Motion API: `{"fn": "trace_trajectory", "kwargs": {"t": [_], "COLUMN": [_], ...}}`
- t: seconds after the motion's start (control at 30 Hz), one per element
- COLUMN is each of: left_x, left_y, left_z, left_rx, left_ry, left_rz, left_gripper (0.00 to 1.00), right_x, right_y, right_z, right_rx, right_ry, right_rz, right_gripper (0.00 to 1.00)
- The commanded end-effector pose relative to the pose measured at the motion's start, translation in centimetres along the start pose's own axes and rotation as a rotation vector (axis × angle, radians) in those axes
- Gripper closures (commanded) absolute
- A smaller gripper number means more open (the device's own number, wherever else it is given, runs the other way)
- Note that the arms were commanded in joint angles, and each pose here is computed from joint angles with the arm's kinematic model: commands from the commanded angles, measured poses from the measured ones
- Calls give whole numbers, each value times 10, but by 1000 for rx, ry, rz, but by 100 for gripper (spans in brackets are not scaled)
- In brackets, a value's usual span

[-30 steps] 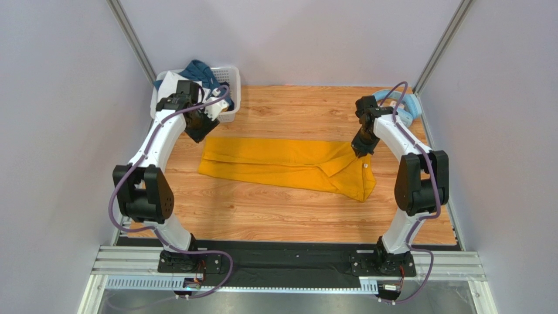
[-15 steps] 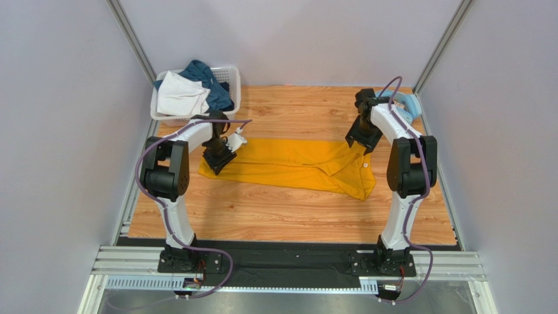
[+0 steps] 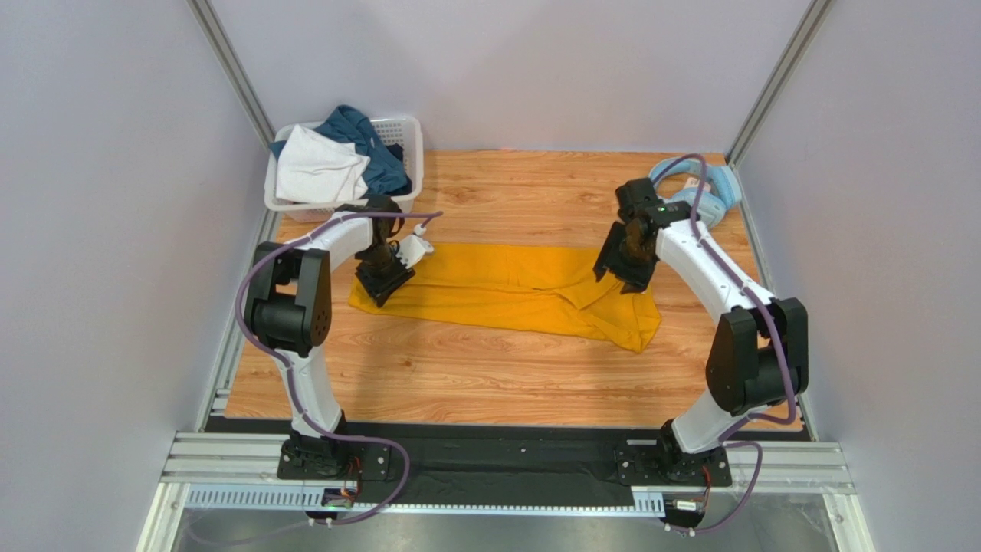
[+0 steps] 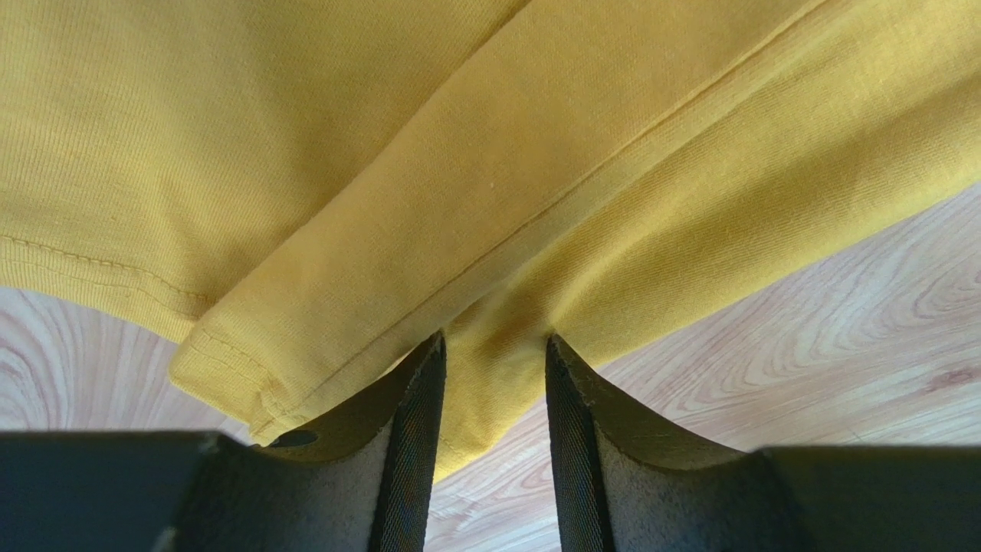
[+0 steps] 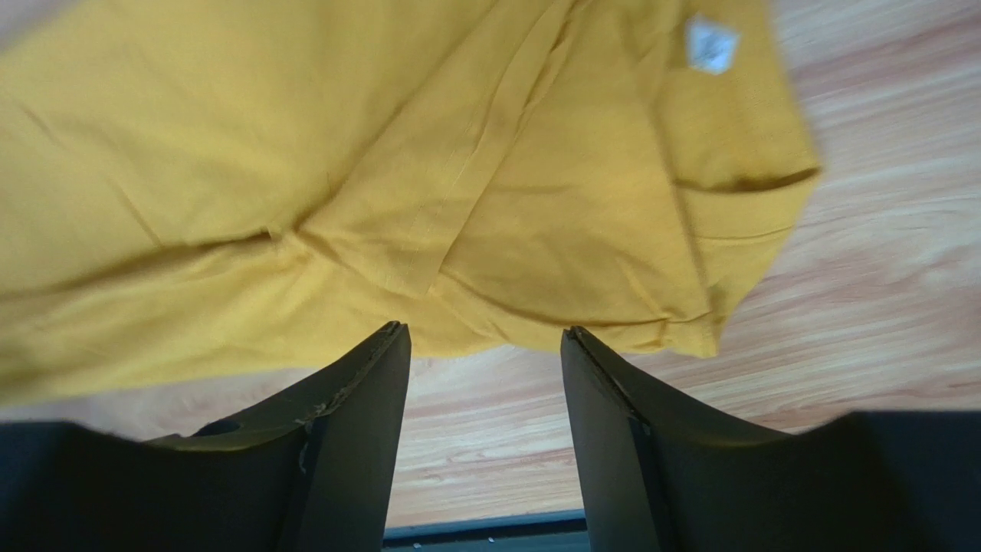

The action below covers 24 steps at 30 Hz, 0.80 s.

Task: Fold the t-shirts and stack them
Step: Fold the tshirt

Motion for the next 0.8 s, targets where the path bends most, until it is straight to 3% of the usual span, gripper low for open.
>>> {"fn": "trace_trajectory", "kwargs": {"t": [0.0, 0.23, 0.77], "left_x": [1, 2, -4], "left_y": [-17, -19, -19], "left_z": [1, 0, 2], "left_rx": [39, 42, 56], "left_ry": [7, 2, 19], "left_rz": [-37, -48, -28], "left_gripper": [56, 56, 57], "right_x": [-53, -81, -46], "right_y": [24, 51, 71], "right_z": [19, 19, 49], "right_rx": [64, -12, -66], "right_ry": [-134, -219, -240], "right_rz": [107, 171, 92], "right_gripper": [45, 49, 55]}}
Point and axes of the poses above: each gripper's point midway between its finger pads, its own y axis out along the fingers, its own z axis along the line the jaws close on, x = y × z, the point moved 2 cm from there along -y, back along the fingers, and after that the axes turned 12 degrees about y, right-handed, at the moved point
